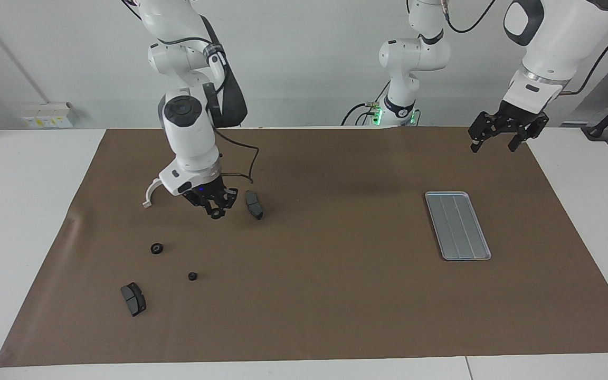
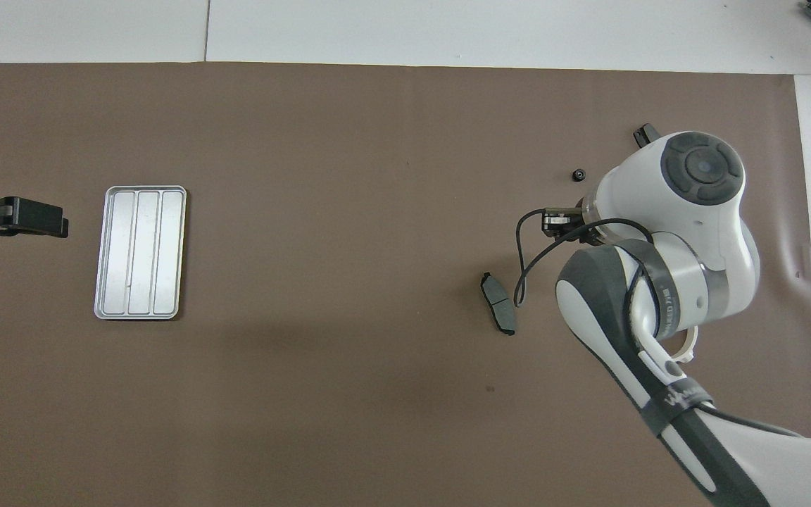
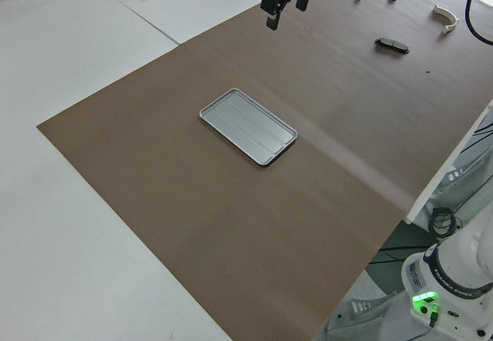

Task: Place bearing gear from tray to pile
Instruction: 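Carry the third gear with the right gripper to the other gears and release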

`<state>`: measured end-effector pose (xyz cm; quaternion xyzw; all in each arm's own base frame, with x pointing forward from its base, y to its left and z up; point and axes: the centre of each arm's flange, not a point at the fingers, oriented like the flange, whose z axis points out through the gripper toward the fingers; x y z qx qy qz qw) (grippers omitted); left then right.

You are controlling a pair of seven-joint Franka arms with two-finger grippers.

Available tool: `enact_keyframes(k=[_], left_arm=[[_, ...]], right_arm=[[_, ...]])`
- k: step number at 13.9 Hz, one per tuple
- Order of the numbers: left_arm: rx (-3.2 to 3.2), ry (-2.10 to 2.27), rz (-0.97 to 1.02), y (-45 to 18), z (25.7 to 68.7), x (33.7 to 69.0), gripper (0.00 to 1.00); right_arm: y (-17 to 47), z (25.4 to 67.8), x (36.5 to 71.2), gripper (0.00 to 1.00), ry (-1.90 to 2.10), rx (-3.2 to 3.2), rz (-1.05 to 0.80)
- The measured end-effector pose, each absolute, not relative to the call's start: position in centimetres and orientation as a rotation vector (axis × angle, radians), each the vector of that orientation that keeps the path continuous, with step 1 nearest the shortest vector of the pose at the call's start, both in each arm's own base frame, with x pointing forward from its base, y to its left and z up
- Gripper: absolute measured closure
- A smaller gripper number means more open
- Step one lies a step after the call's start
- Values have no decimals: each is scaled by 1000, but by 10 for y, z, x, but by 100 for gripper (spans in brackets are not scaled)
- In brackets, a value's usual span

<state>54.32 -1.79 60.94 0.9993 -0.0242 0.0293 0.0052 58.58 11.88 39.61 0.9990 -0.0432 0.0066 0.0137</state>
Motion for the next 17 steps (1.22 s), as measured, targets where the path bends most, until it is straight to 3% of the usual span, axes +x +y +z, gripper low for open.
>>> enact_keyframes(k=[7, 17], left_arm=[[3129, -76, 91, -18, 609, 543, 0], [3129, -76, 91, -18, 609, 543, 0]], right_arm=[[30, 324, 558, 65, -14, 3118, 60], [28, 293, 536, 65, -31, 3137, 41]])
